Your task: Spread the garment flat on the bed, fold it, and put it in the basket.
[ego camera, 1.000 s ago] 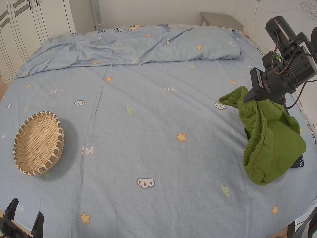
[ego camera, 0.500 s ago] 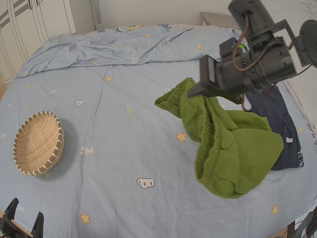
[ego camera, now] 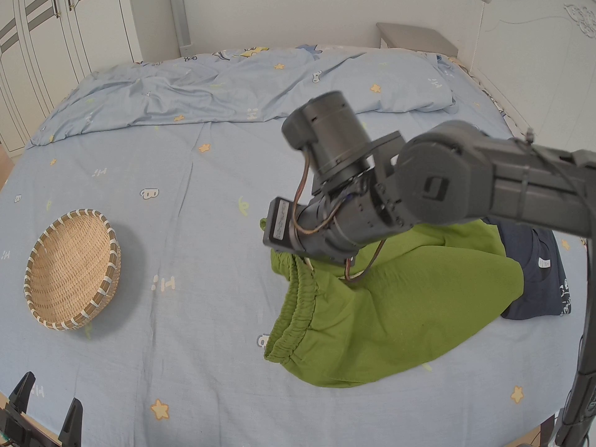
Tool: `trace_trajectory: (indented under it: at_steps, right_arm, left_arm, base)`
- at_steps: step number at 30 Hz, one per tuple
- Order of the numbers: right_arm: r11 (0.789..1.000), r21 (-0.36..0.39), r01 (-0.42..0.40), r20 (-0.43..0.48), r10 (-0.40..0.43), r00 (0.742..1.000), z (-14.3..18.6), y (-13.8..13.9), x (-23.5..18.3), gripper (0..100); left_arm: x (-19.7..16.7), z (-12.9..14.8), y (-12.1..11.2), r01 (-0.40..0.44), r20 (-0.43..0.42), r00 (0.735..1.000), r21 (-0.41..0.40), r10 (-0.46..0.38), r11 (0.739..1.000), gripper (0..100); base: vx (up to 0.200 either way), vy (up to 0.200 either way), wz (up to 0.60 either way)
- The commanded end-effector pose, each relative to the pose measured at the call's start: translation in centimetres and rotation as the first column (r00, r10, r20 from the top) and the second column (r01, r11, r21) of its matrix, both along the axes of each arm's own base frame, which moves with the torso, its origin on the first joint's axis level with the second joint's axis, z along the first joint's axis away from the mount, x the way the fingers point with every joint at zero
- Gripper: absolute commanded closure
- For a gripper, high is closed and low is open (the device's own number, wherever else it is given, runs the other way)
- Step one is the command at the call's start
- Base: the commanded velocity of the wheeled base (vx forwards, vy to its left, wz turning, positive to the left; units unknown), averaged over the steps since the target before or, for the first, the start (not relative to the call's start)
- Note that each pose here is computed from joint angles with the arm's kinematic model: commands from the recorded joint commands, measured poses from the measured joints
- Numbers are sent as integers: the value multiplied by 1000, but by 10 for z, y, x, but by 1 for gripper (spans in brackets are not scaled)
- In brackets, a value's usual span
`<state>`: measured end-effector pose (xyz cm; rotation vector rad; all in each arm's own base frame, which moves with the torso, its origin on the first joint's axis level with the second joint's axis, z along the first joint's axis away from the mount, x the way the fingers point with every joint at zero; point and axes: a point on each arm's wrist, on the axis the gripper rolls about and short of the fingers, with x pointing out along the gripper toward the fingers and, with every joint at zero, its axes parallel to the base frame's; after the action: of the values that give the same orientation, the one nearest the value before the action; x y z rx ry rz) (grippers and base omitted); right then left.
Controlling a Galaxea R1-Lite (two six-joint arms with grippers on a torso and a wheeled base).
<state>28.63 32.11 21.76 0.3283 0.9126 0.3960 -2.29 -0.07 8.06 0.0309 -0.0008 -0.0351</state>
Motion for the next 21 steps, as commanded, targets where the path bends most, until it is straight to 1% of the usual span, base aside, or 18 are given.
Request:
trace_trajectory:
  at_steps: [1, 3, 7, 8, 13, 20, 21]
  right_arm:
    - [997, -77, 6, -77, -12, 997, -42, 15, 8, 100]
    - [993, -115, 6, -110, -18, 994, -47, 13, 7, 100]
    - [992, -124, 8, -116, -23, 993, -46, 10, 7, 100]
    - [992, -127, 5, -114, -20, 993, -45, 9, 7, 0]
    - [989, -145, 3, -106, -19, 994, -45, 9, 5, 0]
    - [989, -148, 3, -108, -19, 994, -43, 7, 5, 0]
    - [991, -134, 13, -100, -26, 995, -32, 1, 4, 0]
  left_arm:
    - [0, -5, 0, 0, 0, 1000, 0, 0, 1000, 0]
    - [0, -5, 0, 0, 0, 1000, 0, 0, 1000, 0]
    - [0, -5, 0, 0, 0, 1000, 0, 0, 1000, 0]
    - [0, -5, 0, 2, 0, 1000, 0, -2, 1000, 0]
    - [0, -5, 0, 0, 0, 1000, 0, 0, 1000, 0]
    - [0, -5, 0, 2, 0, 1000, 0, -2, 1000, 0]
    - [0, -5, 0, -7, 0, 1000, -2, 7, 1000, 0]
  base:
    - [0, 0, 0]
    - [0, 0, 0]
    - [0, 0, 0]
    - [0, 0, 0]
    - [0, 0, 0]
    - [0, 0, 0]
    - [0, 0, 0]
